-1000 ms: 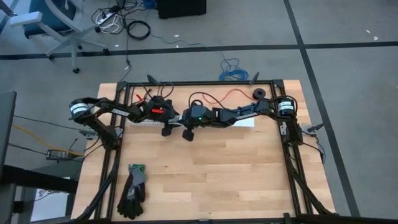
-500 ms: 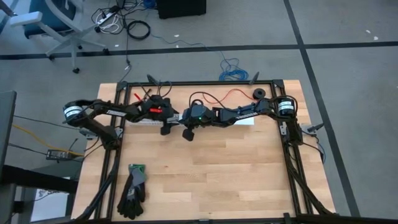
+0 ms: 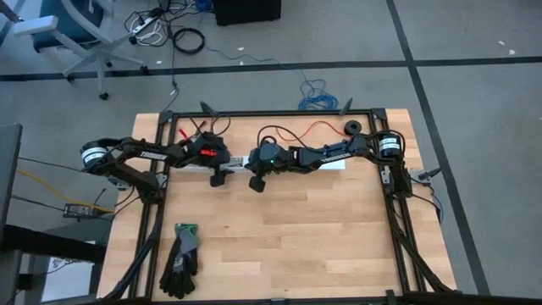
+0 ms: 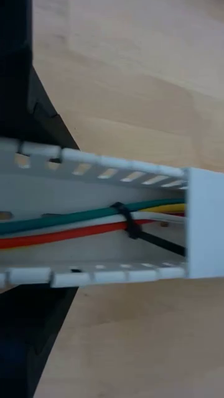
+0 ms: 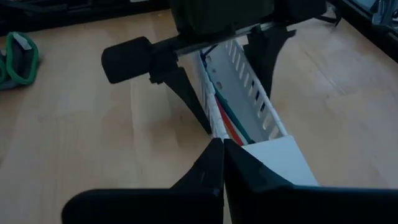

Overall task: Ziptie cables
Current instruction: Close the cable duct with the cable duct lid

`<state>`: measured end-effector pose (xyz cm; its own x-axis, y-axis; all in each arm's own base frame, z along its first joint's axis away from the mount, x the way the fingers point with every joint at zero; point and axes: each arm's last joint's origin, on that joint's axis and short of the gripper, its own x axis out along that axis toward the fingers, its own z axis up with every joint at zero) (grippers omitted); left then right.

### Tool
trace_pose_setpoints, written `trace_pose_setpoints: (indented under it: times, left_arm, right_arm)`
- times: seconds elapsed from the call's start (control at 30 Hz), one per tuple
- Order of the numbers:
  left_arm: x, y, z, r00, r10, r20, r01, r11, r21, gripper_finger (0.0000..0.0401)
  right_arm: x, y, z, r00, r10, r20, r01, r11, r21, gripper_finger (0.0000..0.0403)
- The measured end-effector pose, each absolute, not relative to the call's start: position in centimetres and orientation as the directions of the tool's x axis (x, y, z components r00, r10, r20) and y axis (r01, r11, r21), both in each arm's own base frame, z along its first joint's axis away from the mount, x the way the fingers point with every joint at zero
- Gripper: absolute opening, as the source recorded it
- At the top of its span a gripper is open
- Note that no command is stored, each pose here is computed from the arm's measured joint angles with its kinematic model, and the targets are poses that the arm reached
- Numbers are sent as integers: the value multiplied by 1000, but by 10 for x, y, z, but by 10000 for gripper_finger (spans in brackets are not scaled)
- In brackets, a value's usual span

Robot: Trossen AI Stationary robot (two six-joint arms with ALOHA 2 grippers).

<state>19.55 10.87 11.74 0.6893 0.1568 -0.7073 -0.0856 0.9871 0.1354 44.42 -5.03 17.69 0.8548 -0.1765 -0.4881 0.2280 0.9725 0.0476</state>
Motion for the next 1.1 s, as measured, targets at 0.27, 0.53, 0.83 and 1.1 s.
trace_pose_setpoints:
  times: [0.27, 0.53, 0.83, 1.1]
  left_arm:
    - [191, 107, 112, 706, 166, -688, -94, 985, 142, 296]
    - [194, 106, 114, 736, 136, -663, -67, 989, 129, 263]
    - [209, 101, 111, 802, 99, -589, -32, 992, 123, 245]
    - [234, 99, 97, 832, 62, -551, -19, 996, 82, 250]
  right_arm:
    - [440, -56, 171, 808, -207, -551, 274, 961, 41, 0]
    - [437, -59, 175, 797, -223, -562, 295, 955, 39, 0]
    - [403, -58, 199, 621, -303, -722, 369, 927, -71, 0]
    - [381, -54, 210, 507, -287, -812, 376, 922, -92, 0]
